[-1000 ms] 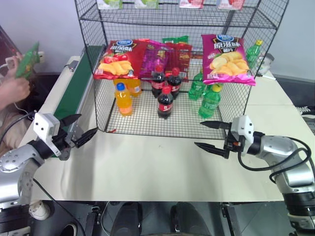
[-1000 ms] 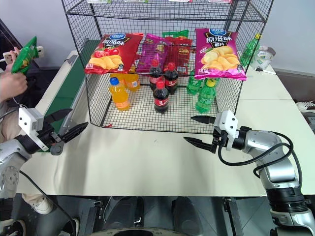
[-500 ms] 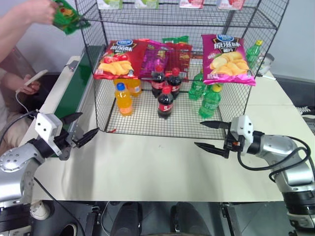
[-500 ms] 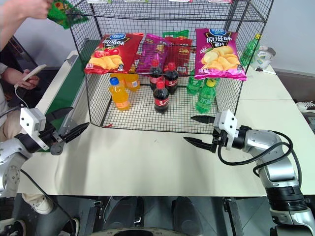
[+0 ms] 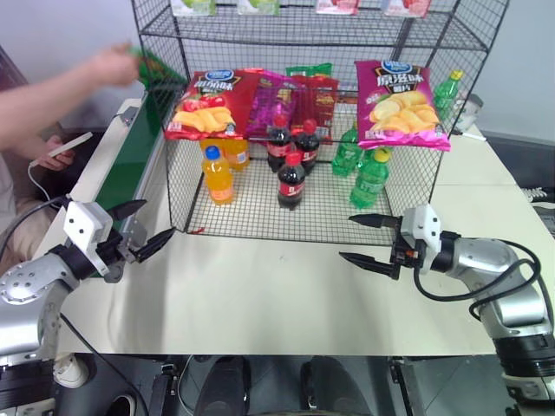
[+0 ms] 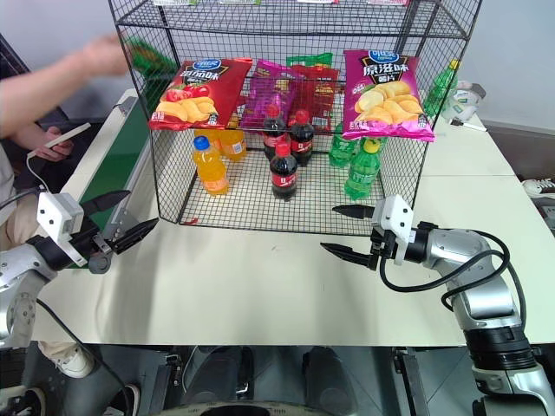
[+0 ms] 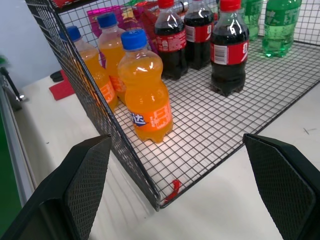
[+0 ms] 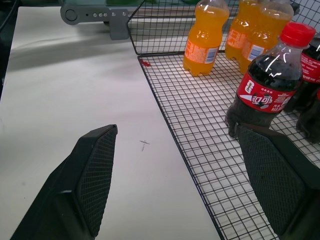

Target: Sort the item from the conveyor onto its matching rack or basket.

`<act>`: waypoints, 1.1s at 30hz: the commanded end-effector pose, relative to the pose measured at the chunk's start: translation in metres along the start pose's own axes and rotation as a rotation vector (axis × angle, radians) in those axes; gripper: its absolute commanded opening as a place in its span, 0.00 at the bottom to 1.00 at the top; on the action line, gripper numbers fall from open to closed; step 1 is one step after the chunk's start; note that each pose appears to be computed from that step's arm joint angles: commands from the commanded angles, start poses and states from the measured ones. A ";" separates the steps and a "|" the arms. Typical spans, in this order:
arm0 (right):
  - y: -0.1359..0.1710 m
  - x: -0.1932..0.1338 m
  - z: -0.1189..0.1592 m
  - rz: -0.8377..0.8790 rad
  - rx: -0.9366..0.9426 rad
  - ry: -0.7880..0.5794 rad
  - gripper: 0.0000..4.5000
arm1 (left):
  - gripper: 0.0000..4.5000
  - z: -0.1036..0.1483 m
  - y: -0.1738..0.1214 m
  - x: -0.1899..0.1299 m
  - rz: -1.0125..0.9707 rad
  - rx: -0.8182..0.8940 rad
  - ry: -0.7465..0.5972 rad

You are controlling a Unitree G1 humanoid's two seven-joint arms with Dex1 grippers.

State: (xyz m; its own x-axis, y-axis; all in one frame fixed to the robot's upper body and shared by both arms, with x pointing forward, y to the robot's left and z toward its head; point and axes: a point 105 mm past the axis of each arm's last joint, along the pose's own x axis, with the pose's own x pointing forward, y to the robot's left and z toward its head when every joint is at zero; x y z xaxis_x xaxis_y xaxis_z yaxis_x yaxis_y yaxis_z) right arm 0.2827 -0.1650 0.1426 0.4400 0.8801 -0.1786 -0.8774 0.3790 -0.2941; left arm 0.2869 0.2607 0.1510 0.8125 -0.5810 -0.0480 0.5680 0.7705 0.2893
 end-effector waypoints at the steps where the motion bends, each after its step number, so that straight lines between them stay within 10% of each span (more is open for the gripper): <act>1: -0.003 -0.001 0.009 -0.012 -0.028 -0.028 0.87 | 1.00 0.008 0.004 -0.001 0.007 0.037 -0.024; 33: 0.002 0.018 0.016 0.063 -0.028 -0.080 0.87 | 1.00 0.004 0.008 -0.031 0.049 0.065 -0.024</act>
State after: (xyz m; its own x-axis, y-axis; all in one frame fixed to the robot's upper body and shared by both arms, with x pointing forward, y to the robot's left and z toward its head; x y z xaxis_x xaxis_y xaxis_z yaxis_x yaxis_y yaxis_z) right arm 0.2867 -0.1492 0.1433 0.3875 0.9081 -0.1588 -0.8982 0.3332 -0.2867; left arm 0.2674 0.2761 0.1436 0.8185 -0.5709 -0.0639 0.5596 0.7673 0.3132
